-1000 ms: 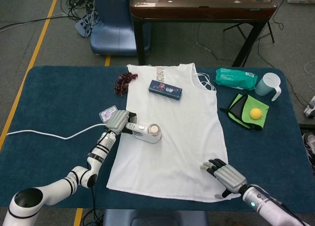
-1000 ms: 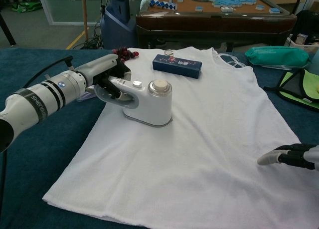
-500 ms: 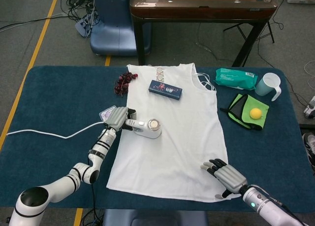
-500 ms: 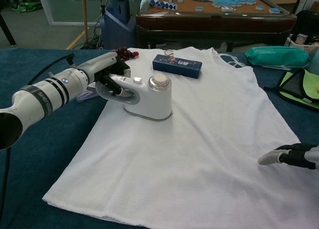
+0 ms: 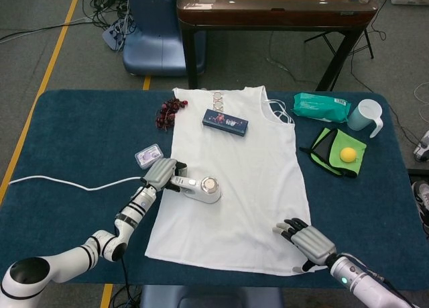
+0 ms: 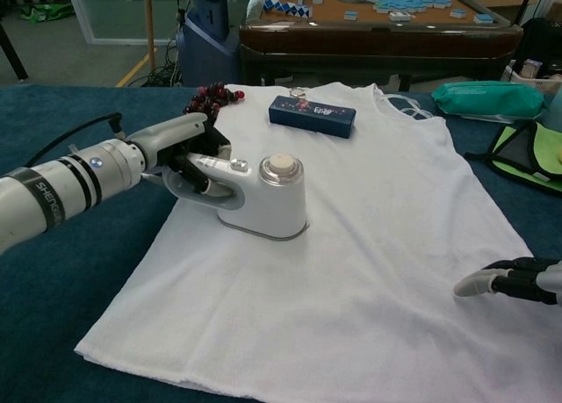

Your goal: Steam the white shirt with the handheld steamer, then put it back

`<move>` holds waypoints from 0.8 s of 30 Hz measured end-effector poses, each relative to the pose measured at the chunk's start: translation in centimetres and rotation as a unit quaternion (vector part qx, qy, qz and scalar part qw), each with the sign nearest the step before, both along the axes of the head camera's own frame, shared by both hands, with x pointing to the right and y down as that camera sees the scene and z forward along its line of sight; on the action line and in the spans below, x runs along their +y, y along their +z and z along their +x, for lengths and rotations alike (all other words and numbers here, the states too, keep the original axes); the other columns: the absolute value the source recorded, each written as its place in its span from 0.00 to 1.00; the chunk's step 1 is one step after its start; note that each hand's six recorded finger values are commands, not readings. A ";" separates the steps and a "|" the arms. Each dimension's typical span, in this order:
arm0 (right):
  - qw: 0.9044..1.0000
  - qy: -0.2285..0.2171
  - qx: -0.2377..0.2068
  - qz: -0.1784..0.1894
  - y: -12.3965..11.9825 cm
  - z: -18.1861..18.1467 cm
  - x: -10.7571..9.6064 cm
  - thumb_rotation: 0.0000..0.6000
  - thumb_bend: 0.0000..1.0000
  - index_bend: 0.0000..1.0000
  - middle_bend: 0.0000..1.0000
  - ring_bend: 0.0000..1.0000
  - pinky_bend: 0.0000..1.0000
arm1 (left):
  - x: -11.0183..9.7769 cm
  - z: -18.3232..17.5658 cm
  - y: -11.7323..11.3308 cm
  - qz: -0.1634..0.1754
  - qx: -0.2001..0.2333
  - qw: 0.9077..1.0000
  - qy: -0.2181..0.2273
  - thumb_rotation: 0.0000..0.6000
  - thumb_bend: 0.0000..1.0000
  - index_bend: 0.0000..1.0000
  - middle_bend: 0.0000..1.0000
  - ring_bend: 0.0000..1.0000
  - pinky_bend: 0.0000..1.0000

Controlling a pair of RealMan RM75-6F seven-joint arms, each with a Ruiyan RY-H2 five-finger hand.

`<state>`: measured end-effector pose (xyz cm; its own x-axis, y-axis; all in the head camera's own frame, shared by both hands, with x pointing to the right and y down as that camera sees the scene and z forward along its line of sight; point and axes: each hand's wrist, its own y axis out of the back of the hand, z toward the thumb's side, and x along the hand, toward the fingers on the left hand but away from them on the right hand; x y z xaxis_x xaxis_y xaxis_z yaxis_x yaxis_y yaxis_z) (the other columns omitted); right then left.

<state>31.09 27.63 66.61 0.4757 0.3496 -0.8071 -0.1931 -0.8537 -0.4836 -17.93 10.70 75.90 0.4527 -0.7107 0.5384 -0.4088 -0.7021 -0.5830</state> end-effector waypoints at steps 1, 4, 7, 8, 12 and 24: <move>1.000 -0.001 0.000 0.000 0.0 0.0 0.0 0.95 0.00 0.00 0.09 0.00 0.00 | 0.4 0.1 -0.2 -0.001 0.002 1.000 0.007 1.00 0.19 0.89 0.68 0.55 0.57; 1.000 -0.002 -0.001 0.000 -0.1 0.0 0.1 0.95 0.00 0.00 0.09 0.00 0.00 | 1.4 0.2 -0.6 0.000 0.005 1.000 0.023 1.00 0.19 0.89 0.68 0.55 0.57; 1.000 -0.002 -0.001 0.000 -0.3 0.1 0.1 0.95 0.00 0.00 0.09 0.00 0.00 | 2.2 0.3 -1.2 0.003 0.009 0.999 0.036 1.00 0.19 0.89 0.68 0.55 0.57; 1.000 -0.002 -0.001 0.001 -0.3 0.1 0.2 0.95 0.00 0.00 0.09 0.00 0.00 | 2.5 0.4 -1.3 0.004 0.011 0.999 0.040 1.00 0.19 0.89 0.68 0.55 0.57; 1.000 -0.002 -0.001 0.001 -0.4 0.3 0.2 0.95 0.00 0.00 0.09 0.00 0.00 | 3.6 0.4 -2.0 0.011 0.015 0.998 0.056 1.00 0.18 0.89 0.68 0.55 0.57; 1.000 0.004 -0.003 0.006 -0.9 0.7 0.2 0.95 0.00 0.00 0.09 0.00 0.00 | 5.1 -0.2 -2.6 0.002 0.010 0.997 0.072 1.00 0.19 0.89 0.68 0.55 0.57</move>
